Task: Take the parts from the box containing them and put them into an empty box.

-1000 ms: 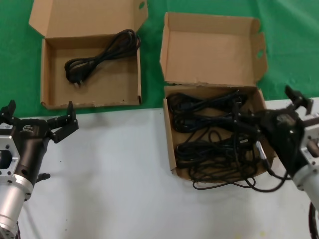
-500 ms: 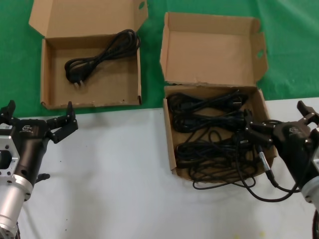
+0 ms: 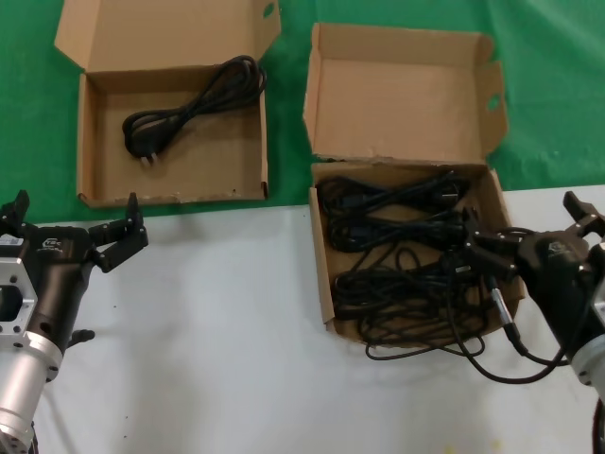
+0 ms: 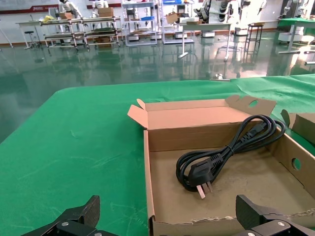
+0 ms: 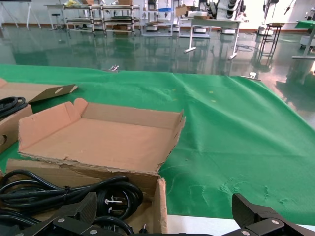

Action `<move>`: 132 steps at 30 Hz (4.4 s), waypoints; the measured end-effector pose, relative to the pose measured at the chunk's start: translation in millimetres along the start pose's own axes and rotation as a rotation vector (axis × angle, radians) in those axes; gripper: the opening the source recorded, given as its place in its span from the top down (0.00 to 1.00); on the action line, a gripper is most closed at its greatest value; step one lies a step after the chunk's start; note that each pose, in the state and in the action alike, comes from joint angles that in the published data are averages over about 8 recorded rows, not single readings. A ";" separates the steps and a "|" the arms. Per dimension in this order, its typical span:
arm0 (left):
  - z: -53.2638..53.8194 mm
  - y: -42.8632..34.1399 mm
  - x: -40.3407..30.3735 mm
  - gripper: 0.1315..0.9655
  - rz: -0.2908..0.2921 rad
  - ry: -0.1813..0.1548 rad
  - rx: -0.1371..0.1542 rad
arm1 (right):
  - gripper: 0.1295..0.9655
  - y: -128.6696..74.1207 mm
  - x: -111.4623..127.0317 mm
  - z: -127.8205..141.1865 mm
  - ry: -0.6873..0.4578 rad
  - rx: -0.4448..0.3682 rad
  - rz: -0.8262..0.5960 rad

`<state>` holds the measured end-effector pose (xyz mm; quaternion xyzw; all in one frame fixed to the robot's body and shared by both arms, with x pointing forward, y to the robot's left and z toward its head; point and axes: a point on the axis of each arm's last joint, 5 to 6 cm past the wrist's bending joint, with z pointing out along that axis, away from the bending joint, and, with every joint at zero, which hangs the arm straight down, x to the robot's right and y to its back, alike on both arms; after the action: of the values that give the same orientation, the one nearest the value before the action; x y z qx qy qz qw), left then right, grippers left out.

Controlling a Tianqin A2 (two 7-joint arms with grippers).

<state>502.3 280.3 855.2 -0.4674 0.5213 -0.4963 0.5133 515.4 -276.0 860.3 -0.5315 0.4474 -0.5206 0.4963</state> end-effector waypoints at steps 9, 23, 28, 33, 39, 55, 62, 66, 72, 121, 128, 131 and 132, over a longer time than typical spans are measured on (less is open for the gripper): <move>0.0 0.0 0.0 0.00 0.000 0.000 0.000 | 0.00 0.0 0.0 0.0 0.000 0.000 0.000; 0.0 0.0 0.0 0.00 0.000 0.000 0.000 | 0.00 0.0 0.0 0.0 0.000 0.000 0.000; 0.0 0.0 0.0 0.00 0.000 0.000 0.000 | 0.00 0.0 0.0 0.0 0.000 0.000 0.000; 0.0 0.0 0.0 0.00 0.000 0.000 0.000 | 0.00 0.0 0.0 0.0 0.000 0.000 0.000; 0.0 0.0 0.0 0.00 0.000 0.000 0.000 | 0.00 0.0 0.0 0.0 0.000 0.000 0.000; 0.0 0.0 0.0 0.00 0.000 0.000 0.000 | 0.00 0.0 0.0 0.0 0.000 0.000 0.000; 0.0 0.0 0.0 0.00 0.000 0.000 0.000 | 0.00 0.0 0.0 0.0 0.000 0.000 0.000; 0.0 0.0 0.0 0.00 0.000 0.000 0.000 | 0.00 0.0 0.0 0.0 0.000 0.000 0.000; 0.0 0.0 0.0 0.00 0.000 0.000 0.000 | 0.00 0.0 0.0 0.0 0.000 0.000 0.000; 0.0 0.0 0.0 0.00 0.000 0.000 0.000 | 0.00 0.0 0.0 0.0 0.000 0.000 0.000; 0.0 0.0 0.0 0.00 0.000 0.000 0.000 | 0.00 0.0 0.0 0.0 0.000 0.000 0.000; 0.0 0.0 0.0 0.00 0.000 0.000 0.000 | 0.00 0.0 0.0 0.0 0.000 0.000 0.000; 0.0 0.0 0.0 0.00 0.000 0.000 0.000 | 0.00 0.0 0.0 0.0 0.000 0.000 0.000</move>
<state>502.3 280.3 855.2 -0.4674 0.5212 -0.4963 0.5133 515.4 -276.0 860.3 -0.5315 0.4474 -0.5206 0.4962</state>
